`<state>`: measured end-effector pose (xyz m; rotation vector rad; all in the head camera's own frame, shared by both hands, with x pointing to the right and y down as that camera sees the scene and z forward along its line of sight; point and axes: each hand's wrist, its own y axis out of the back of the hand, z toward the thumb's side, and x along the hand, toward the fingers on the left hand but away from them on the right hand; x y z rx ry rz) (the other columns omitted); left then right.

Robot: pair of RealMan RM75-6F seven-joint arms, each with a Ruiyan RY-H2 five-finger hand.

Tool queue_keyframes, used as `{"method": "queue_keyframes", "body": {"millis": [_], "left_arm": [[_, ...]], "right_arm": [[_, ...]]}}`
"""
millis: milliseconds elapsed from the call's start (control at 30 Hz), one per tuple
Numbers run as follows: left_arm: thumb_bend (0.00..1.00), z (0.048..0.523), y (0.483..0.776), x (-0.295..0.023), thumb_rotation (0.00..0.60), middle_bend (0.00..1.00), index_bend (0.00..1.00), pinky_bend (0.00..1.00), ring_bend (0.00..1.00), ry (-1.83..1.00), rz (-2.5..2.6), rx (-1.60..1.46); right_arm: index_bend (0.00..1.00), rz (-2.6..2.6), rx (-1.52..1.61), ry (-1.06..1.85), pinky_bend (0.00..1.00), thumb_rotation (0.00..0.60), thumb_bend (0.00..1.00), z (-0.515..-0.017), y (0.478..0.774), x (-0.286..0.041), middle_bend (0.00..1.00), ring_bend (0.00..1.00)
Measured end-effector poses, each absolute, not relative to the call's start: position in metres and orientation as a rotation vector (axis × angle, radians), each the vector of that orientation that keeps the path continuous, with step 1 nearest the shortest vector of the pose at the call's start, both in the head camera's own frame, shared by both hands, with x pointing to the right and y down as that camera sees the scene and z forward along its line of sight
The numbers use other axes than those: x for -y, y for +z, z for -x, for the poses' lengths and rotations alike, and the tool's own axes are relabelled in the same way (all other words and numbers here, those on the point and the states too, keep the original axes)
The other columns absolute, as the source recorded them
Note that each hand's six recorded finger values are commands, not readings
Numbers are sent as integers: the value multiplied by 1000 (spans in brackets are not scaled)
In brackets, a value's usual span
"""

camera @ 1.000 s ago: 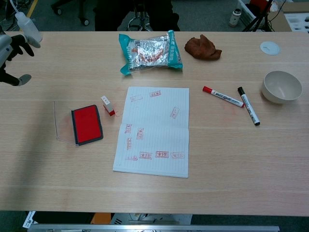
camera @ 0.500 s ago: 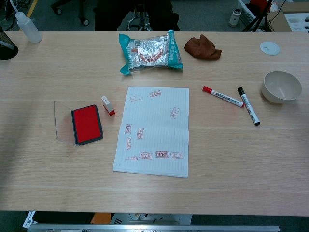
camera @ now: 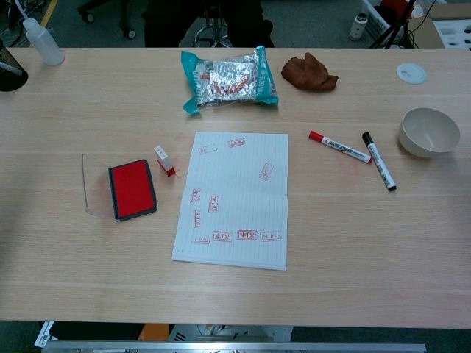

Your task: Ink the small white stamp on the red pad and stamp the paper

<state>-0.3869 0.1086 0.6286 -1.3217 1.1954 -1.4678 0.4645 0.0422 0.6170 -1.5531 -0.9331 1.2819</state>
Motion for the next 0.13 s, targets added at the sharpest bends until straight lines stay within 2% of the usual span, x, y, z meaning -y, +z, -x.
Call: {"method": "queue_keyframes", "body": {"millis": [133], "left_arm": [[264, 388, 628, -108, 600, 293, 242, 357, 272, -1468, 1316, -1199]], "right_arm": [[208, 1546, 934, 1281, 265, 600, 119, -464, 616, -42, 322, 221]]}}
